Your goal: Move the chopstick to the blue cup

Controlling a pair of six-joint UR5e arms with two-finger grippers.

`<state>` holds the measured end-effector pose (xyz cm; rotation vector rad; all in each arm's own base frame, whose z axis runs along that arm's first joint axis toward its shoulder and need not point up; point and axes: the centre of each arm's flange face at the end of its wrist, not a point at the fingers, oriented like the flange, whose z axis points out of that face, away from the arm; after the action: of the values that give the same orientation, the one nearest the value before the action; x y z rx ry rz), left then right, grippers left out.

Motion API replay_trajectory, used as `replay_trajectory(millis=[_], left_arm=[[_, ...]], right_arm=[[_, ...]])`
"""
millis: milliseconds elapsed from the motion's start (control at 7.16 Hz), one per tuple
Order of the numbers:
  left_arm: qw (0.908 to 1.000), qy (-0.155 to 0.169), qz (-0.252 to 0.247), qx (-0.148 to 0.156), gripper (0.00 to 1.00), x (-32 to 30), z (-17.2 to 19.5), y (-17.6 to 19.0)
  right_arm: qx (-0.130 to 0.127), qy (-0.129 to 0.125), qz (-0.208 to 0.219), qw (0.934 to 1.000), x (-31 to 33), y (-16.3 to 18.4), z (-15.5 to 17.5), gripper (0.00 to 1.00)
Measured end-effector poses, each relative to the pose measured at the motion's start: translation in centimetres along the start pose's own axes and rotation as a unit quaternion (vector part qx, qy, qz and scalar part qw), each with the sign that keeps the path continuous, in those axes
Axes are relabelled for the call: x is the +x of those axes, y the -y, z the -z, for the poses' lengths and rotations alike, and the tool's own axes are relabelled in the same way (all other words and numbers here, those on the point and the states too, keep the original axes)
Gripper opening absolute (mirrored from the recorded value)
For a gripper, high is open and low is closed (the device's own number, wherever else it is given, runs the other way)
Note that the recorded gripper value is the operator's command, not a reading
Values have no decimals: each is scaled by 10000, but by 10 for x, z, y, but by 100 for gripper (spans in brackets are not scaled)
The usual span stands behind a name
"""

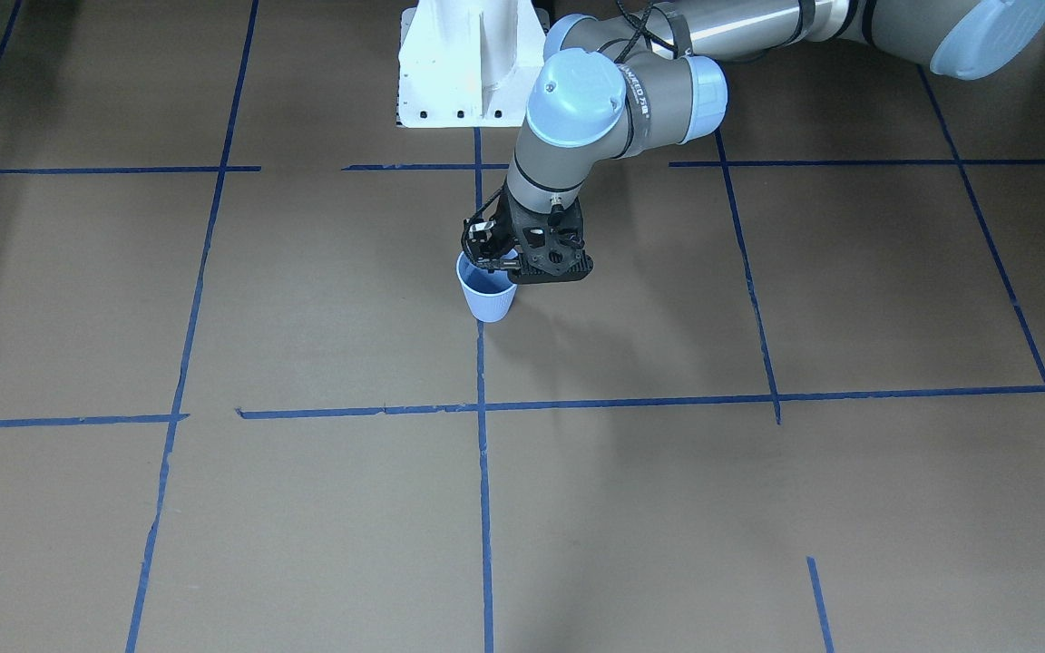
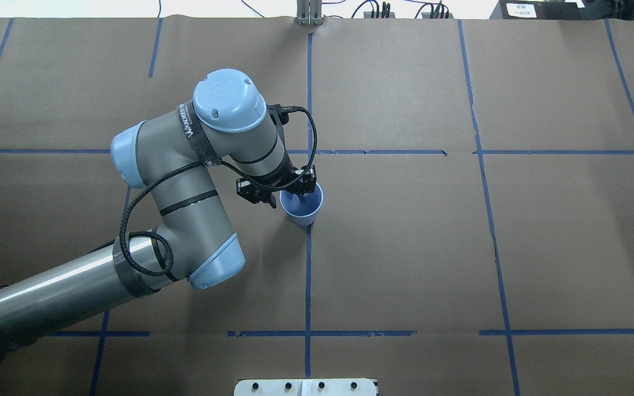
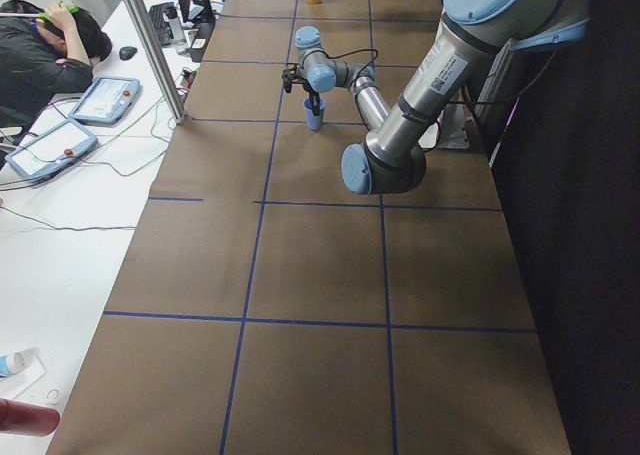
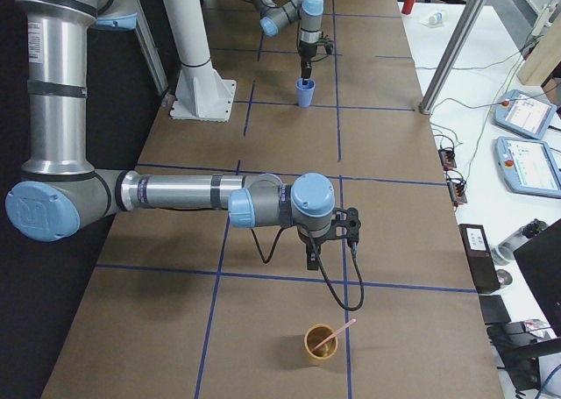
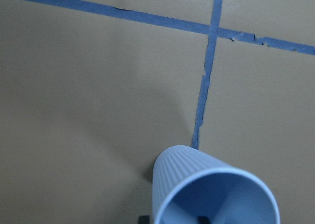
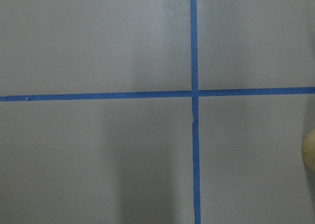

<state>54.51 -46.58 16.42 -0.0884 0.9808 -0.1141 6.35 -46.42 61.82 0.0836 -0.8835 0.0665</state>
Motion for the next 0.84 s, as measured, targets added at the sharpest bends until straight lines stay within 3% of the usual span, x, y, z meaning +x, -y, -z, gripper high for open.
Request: replay_trajectory(millis=[279, 559, 838], left_arm=[[9998, 5, 130, 148, 100, -12, 46, 29], [9992, 353, -55, 201, 100, -43, 124, 51], [9979, 523, -200, 315, 100, -79, 165, 63]], right_arm=[[-25, -3, -17, 10000, 3, -1, -2, 100], [-49, -26, -39, 10000, 16, -9, -5, 100], [91, -78, 55, 9999, 61, -12, 5, 100]])
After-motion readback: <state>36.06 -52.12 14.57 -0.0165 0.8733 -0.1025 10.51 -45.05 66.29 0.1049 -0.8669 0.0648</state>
